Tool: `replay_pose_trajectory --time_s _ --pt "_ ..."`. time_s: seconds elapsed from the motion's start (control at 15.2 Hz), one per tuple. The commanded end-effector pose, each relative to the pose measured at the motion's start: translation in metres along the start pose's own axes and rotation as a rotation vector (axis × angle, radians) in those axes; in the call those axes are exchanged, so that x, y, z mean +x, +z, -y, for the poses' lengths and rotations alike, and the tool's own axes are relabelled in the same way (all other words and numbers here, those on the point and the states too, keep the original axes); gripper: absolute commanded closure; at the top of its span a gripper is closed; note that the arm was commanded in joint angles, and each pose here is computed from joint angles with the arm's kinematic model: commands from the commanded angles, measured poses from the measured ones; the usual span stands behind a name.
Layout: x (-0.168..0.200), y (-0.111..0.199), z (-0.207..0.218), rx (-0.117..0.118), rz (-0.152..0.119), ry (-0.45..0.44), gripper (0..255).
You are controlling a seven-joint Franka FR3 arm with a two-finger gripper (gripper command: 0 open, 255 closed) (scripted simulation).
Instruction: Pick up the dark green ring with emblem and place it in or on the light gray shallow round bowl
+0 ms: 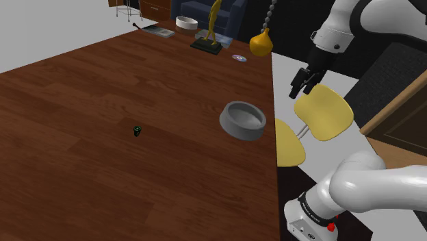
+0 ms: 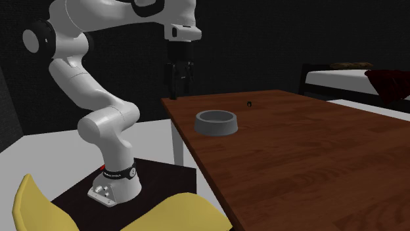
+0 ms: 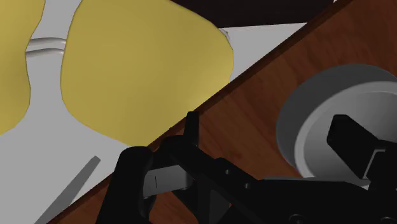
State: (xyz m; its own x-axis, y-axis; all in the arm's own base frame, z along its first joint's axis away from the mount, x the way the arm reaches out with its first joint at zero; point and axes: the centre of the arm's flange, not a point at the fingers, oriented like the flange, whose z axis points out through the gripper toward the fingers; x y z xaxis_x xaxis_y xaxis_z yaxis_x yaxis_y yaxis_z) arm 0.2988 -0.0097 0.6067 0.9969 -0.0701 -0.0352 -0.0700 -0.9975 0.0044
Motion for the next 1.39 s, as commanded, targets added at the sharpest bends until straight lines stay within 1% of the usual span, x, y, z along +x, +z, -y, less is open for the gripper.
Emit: replay_pose_trajectory --time_s 0.0,1.32 --pt "0.000 0.000 0.000 0.000 0.000 0.000 0" --pt "0.081 0.046 0.247 -0.003 -0.012 -0.024 0"
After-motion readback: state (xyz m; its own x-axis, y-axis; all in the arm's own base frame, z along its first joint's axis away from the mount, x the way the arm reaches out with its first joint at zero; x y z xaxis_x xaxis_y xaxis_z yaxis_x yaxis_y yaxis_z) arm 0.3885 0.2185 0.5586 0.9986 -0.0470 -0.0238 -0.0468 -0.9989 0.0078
